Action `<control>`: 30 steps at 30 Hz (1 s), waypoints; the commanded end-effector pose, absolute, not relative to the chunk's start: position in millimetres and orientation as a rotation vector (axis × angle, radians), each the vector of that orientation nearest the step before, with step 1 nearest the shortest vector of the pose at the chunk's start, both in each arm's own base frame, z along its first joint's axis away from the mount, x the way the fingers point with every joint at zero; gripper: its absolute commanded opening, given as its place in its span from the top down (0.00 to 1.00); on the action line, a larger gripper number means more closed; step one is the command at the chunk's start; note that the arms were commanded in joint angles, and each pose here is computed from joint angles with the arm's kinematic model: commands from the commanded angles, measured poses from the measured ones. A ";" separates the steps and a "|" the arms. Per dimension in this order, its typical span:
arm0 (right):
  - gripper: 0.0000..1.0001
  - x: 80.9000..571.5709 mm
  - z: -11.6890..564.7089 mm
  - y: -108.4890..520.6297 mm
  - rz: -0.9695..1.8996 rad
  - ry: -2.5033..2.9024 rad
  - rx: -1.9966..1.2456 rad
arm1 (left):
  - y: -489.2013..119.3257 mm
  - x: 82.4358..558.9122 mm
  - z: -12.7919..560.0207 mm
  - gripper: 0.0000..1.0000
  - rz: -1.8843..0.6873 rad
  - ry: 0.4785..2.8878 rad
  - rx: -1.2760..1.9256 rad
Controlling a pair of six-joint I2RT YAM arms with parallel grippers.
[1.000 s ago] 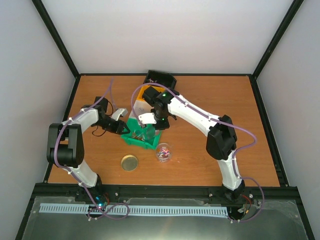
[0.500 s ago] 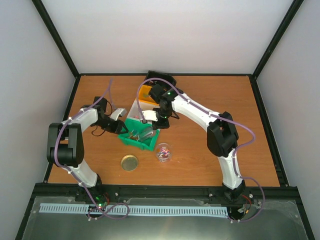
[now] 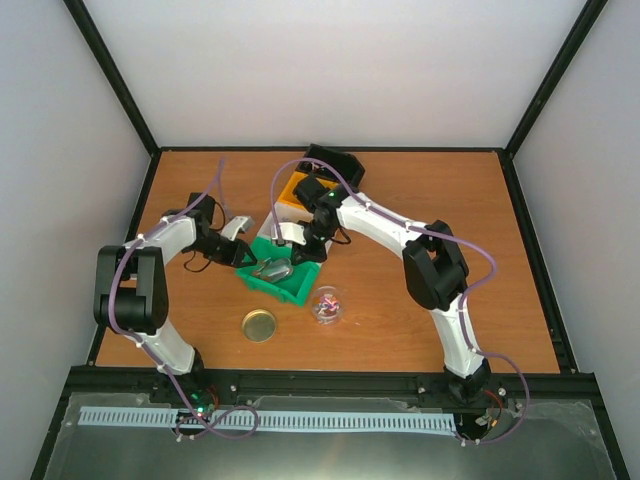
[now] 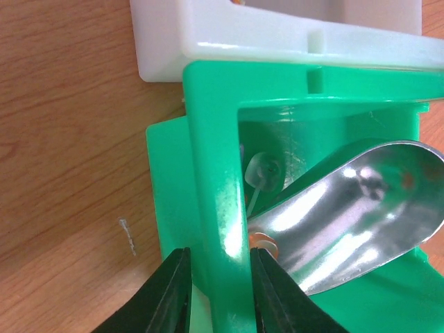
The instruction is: Pack the candies
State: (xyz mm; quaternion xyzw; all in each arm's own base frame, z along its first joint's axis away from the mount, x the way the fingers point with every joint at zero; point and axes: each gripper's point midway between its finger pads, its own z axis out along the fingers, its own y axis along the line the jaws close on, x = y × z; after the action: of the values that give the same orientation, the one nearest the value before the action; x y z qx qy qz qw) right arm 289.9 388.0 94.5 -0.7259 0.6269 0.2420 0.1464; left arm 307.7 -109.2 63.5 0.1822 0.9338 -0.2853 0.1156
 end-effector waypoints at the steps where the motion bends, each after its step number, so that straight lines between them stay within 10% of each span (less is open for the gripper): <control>1: 0.97 289.0 48.8 360.0 0.532 2.064 -2.128 | -116.4 305.2 66.6 0.74 -0.867 2.729 0.562; 30: 0.97 312.3 83.9 403.9 1.014 1.691 -1.503 | -134.0 303.8 76.5 0.76 -1.068 2.705 0.559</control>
State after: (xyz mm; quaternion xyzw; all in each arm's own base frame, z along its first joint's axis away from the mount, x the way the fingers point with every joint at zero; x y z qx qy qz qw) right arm 291.1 397.2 67.8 -0.5741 0.6746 0.3915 0.2490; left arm 314.8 -110.0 63.6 0.1766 0.9348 -0.2883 0.1087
